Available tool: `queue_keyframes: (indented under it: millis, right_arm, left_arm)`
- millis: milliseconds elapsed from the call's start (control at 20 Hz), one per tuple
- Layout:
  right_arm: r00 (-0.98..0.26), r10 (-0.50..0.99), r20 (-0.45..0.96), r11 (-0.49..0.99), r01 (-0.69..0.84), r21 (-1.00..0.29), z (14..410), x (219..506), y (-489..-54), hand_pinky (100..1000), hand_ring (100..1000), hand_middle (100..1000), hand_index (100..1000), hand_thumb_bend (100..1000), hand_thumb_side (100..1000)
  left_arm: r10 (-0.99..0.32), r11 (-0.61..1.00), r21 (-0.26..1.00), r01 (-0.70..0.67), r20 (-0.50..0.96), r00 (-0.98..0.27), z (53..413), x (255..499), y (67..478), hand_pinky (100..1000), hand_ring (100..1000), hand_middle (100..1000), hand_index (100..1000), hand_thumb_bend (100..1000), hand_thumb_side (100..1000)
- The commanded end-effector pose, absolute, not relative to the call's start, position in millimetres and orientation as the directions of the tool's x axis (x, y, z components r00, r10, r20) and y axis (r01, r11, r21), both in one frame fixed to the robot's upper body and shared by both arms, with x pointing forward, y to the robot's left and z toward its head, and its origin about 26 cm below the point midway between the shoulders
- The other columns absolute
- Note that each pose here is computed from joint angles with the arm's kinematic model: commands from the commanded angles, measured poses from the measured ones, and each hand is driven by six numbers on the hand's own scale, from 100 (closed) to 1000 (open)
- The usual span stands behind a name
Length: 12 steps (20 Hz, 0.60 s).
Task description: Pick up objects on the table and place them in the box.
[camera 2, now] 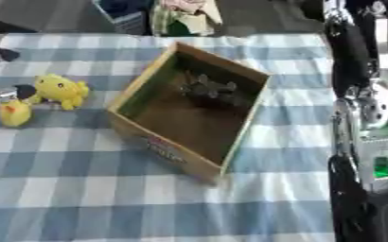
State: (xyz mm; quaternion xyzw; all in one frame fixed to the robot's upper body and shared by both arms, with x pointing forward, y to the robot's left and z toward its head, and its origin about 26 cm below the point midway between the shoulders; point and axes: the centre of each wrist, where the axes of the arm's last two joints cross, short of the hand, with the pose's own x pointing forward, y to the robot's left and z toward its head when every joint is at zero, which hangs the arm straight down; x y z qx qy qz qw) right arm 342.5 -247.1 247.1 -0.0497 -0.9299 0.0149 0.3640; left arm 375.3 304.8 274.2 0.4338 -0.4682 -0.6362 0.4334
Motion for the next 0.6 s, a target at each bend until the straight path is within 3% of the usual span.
queue_keyframes:
  millis: [50, 600]
  right_arm:
    - [-0.743, 0.128, 0.657, 0.992, 0.100, -0.080, 254.0, 339.9, -252.5, 714, 623, 451, 763, 100, 543]
    - [-0.743, 0.125, 0.657, 0.992, 0.101, -0.075, 254.1, 339.9, -252.9, 714, 624, 450, 760, 100, 543]
  left_arm:
    - [-0.958, -0.237, 0.960, 0.147, -0.205, -0.203, 284.0, 371.8, 317.9, 787, 910, 885, 1000, 566, 1000]
    - [-0.966, -0.255, 0.945, 0.205, -0.238, -0.103, 262.5, 378.2, 339.0, 781, 906, 878, 1000, 582, 1000]
